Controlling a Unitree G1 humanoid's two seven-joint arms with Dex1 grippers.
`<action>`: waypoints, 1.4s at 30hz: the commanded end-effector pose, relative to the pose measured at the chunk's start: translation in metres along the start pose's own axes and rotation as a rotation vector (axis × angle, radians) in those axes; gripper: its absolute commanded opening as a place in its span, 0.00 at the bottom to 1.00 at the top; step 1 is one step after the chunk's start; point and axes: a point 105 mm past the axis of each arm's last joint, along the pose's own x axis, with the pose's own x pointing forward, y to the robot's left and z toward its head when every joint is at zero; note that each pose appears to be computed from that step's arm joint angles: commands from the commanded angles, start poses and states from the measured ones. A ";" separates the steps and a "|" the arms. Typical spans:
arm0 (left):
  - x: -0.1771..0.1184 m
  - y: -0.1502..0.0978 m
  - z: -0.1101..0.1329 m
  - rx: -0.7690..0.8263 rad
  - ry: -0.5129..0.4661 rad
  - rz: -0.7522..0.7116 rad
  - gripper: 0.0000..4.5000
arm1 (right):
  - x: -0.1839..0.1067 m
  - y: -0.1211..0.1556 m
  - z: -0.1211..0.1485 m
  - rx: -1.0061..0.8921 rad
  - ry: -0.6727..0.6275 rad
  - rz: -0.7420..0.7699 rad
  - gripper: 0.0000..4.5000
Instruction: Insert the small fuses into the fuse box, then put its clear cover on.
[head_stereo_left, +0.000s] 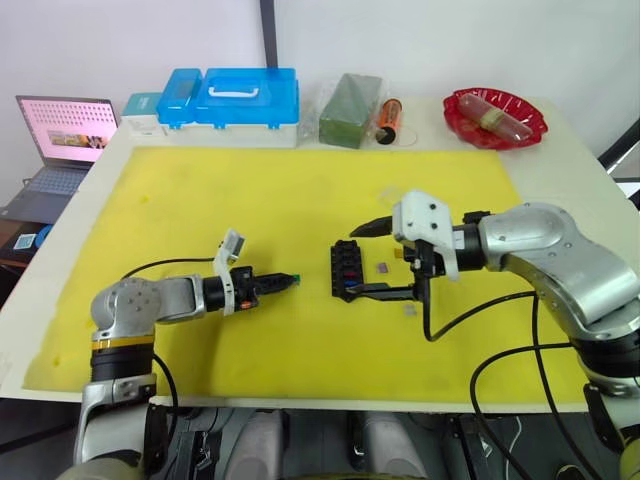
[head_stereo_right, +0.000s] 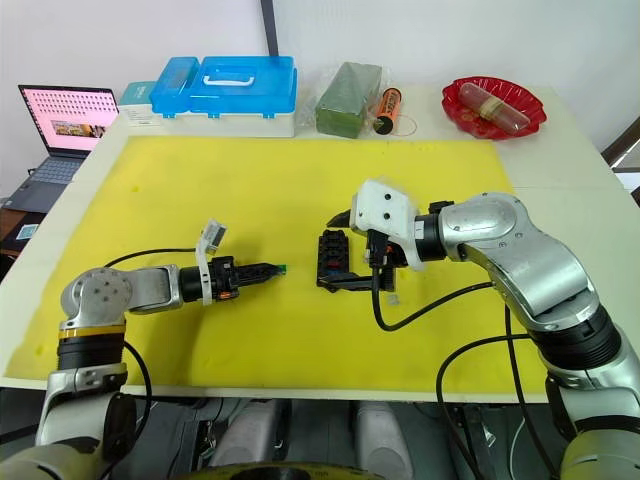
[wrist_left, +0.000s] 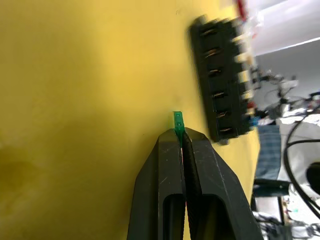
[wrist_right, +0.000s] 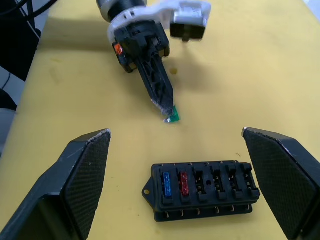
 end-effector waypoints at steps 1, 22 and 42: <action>-0.004 -0.041 0.026 0.226 -0.053 -0.157 0.01 | -0.008 -0.005 0.015 0.029 -0.060 -0.040 1.00; 0.025 -0.118 0.048 0.947 0.053 -0.454 0.00 | -0.023 -0.022 0.056 0.460 -0.092 0.005 0.80; 0.028 -0.118 0.046 0.987 0.053 -0.465 0.00 | -0.019 -0.020 0.050 0.462 -0.059 0.005 0.33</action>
